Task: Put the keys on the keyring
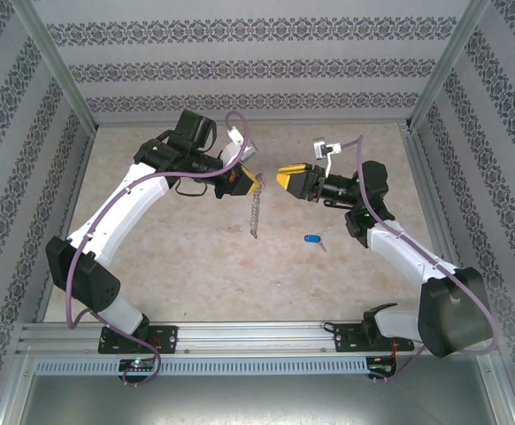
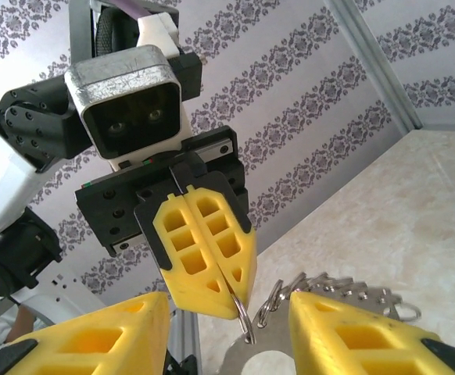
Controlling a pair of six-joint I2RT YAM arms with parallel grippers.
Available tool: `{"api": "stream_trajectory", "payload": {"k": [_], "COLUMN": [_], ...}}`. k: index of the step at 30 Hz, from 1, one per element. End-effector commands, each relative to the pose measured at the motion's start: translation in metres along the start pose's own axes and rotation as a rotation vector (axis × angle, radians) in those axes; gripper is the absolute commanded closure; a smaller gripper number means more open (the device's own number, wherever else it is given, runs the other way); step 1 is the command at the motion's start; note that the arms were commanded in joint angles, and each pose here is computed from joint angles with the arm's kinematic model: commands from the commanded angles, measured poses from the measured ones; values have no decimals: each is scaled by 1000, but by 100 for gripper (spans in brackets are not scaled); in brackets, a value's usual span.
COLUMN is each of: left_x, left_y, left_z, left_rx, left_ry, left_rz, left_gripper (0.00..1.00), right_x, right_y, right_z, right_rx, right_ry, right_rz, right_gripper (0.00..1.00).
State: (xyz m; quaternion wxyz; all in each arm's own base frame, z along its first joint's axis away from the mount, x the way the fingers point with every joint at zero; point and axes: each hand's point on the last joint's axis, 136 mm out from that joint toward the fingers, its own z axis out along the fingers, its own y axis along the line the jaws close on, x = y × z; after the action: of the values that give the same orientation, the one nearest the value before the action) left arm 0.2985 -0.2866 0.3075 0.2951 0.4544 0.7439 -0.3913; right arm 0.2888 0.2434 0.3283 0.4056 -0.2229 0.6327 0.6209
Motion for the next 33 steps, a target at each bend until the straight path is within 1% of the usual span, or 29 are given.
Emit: {"api": "stream_trajectory", "payload": {"k": [1,10,17,25,27,29,31,32,33], "left_x": [-6,-5,-6,-7,-7,-7,-8,-8,-8], "left_y": [-12,-12,-12,-11,-11,-11,-11,-10,-10], "left_z": [-4,-3,-2,-1,-1,-1,0,0,0], "left_rx": [29,36,45,47,48,52,52,51,50], "left_ry": [3,5,2,0,0,-1,-2,0,-2], "left_rz": [56,56,53,50,50,50,50,48,48], "left_gripper": [100,100,100,100,100,100,100,100,100], "right_x": [-1,13,27,37,37,37,38,38,38], "right_y": [8,-1,-1,0,1,1,1,1,1], "right_z": [9,28,26,26,26,27,28,28,28], "right_rx": [-52,-85,-87,-93,-96,-98,-100,-100,-100], "right_ry": [37,88,109,126,127,128,130,130,131], "right_rz": [-52,-22,-2,11,9,8,7,8,5], "right_gripper": [56,58,60,65,68,74,85,95,100]}}
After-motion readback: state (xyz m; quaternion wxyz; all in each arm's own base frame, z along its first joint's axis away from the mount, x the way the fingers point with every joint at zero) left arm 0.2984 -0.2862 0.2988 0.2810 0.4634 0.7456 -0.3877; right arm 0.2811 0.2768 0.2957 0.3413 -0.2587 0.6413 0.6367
